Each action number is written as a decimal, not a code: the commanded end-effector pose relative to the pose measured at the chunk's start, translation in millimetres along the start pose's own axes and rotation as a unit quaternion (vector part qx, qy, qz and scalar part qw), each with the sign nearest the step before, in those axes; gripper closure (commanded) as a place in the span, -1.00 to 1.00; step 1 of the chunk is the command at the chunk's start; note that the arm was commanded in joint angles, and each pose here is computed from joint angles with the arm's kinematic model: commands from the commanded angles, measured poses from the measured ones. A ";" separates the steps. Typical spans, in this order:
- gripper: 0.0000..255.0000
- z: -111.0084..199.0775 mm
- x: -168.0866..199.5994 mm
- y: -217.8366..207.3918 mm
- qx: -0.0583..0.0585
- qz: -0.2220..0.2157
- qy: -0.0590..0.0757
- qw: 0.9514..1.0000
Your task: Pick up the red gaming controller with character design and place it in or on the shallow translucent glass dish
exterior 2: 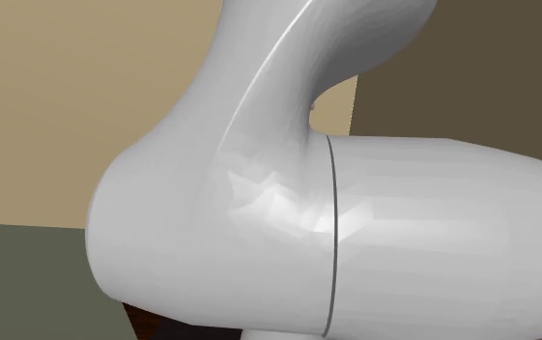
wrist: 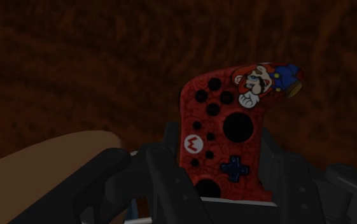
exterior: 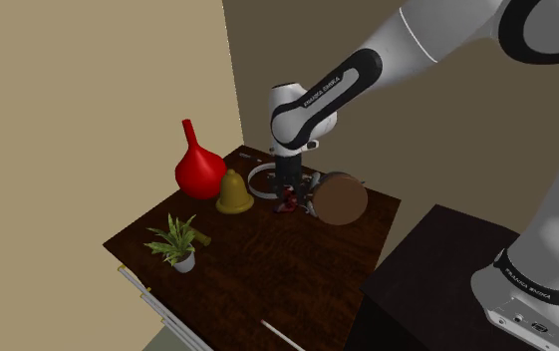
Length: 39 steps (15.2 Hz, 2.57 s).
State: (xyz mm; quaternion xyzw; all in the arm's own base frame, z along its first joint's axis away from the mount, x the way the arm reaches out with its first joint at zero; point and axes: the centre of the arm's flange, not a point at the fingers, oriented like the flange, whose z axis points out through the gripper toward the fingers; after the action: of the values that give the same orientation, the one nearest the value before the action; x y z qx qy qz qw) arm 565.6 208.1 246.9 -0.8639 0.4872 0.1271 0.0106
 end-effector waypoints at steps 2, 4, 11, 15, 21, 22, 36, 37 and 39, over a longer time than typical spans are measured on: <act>1.00 -11.3 -2.0 1.8 0.000 0.000 0.000 1.000; 1.00 -18.4 19.2 -12.3 0.000 0.000 0.000 1.000; 1.00 -43.2 93.5 -61.4 0.000 0.000 0.000 1.000; 1.00 -57.3 135.9 -89.5 0.000 0.000 0.000 1.000; 1.00 -55.1 178.7 -117.0 0.000 0.000 0.000 1.000; 1.00 -50.0 179.9 -117.5 0.000 0.000 0.000 1.000; 1.00 1.4 192.1 -123.2 0.000 0.000 0.000 1.000; 1.00 1.4 192.1 -123.2 0.000 0.000 0.000 1.000; 1.00 1.4 192.1 -123.2 0.000 0.000 0.000 1.000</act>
State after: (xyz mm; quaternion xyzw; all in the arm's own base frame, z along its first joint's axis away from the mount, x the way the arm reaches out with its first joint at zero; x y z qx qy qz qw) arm 764.0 111.8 188.3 -0.8639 0.4872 0.1272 0.0104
